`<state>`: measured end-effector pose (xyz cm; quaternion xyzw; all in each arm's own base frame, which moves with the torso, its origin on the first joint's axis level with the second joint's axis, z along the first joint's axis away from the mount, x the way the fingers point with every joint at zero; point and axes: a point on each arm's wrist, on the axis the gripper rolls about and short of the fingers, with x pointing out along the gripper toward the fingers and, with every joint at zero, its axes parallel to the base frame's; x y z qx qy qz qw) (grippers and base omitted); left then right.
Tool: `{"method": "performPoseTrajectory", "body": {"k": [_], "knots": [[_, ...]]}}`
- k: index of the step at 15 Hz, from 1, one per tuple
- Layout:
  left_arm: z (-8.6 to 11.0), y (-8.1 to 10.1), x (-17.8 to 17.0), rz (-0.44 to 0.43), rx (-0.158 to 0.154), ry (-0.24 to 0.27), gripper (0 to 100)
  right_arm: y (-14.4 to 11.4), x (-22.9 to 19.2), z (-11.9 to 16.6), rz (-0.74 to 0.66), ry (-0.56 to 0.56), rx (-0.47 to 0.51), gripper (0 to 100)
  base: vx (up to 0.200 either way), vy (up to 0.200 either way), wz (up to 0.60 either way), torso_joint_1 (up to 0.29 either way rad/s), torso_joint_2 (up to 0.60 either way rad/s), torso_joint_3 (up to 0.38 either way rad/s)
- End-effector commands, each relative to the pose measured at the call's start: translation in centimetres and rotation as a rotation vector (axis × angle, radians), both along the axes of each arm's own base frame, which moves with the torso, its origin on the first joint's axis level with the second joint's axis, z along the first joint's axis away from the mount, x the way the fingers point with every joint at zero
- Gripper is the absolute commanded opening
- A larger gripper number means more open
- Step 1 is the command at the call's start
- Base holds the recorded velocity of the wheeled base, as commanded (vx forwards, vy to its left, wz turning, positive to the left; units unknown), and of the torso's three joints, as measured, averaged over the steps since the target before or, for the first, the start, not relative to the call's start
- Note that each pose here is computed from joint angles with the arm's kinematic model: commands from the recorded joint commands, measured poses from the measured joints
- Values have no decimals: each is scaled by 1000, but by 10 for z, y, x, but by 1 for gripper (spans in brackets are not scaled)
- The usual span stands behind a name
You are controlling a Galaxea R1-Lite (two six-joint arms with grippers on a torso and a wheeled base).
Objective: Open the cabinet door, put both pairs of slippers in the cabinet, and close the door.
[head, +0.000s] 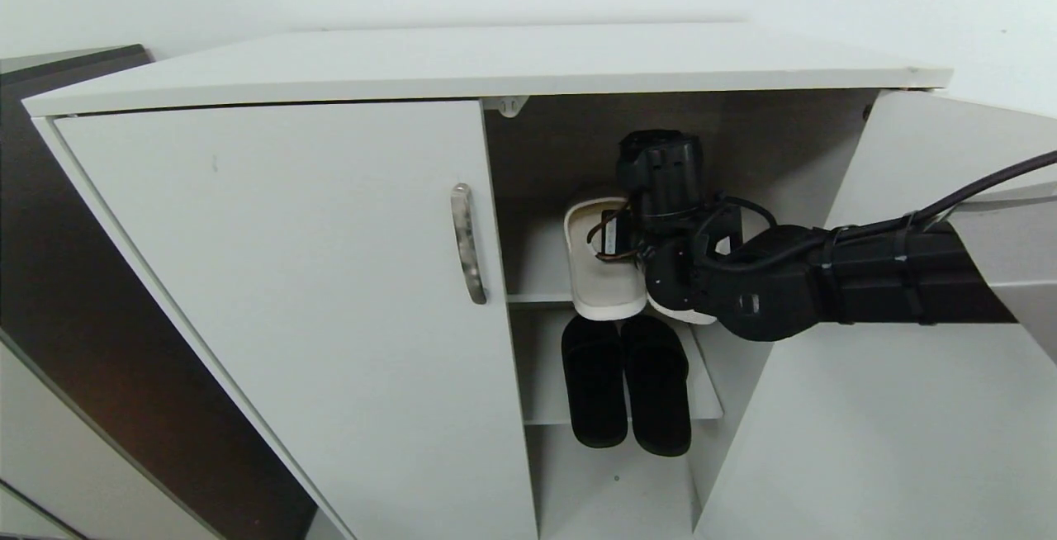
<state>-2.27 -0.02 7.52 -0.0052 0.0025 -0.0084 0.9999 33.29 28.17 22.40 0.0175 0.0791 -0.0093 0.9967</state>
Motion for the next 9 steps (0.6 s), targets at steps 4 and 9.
{"method": "performPoseTrajectory", "body": {"k": [4,9], "knots": [[0,0,0,0,-2,0,0,-2,-24,8,28,2,0,100,0,0,0,0,0,0],[0,0,0,0,0,0,0,-13,-89,15,125,2,5,100,0,0,0,0,0,0]]}}
